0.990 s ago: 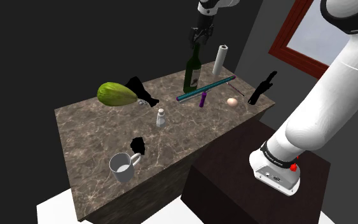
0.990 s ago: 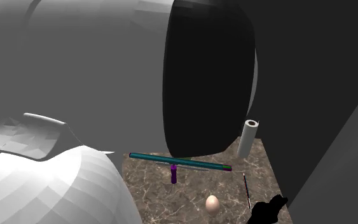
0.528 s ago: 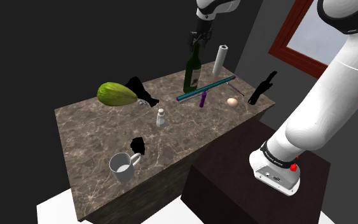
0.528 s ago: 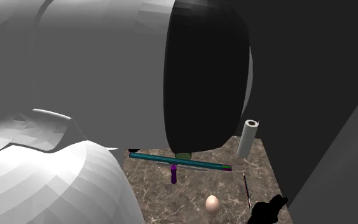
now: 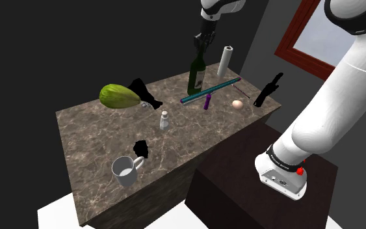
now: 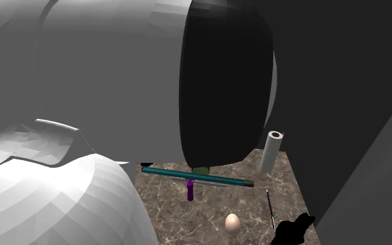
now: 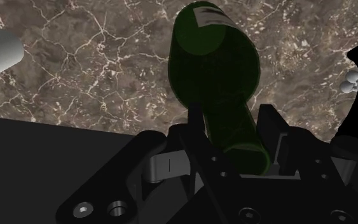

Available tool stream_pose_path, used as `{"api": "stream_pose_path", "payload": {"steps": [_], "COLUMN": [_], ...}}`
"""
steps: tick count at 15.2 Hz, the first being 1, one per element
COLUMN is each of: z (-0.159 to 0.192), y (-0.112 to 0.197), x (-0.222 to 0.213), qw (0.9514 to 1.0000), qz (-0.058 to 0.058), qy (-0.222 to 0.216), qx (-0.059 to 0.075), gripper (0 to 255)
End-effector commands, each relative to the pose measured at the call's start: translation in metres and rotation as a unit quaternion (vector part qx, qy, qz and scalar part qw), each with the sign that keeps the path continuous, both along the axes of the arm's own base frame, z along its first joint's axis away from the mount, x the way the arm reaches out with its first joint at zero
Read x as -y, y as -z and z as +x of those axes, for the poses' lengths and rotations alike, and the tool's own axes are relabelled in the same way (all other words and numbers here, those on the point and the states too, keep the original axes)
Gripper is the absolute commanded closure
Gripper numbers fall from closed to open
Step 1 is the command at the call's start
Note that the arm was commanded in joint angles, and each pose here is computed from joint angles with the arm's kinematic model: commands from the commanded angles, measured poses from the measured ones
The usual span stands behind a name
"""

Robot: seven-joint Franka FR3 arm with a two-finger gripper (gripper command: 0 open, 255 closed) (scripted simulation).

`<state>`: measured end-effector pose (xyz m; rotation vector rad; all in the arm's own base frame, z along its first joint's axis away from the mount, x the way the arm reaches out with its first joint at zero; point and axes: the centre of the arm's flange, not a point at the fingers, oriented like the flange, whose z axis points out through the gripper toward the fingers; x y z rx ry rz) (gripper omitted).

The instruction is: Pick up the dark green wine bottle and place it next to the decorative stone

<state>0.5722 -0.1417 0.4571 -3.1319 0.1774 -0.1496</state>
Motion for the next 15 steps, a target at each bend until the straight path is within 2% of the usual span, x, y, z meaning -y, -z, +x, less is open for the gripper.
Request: {"api": "stream_pose_path", "payload": {"steps": [1,5,15], "z": [0.0,0.0,0.0], "y": [0.0,0.0,-0.053], "x": [0.0,0.0,0.0], "qw": [1.0,1.0,1.0], "qz": [0.0,0.0,0.0], "qy": [0.0,0.0,0.0], "qx": [0.0,0.0,0.0], "gripper": [255,255,255]}}
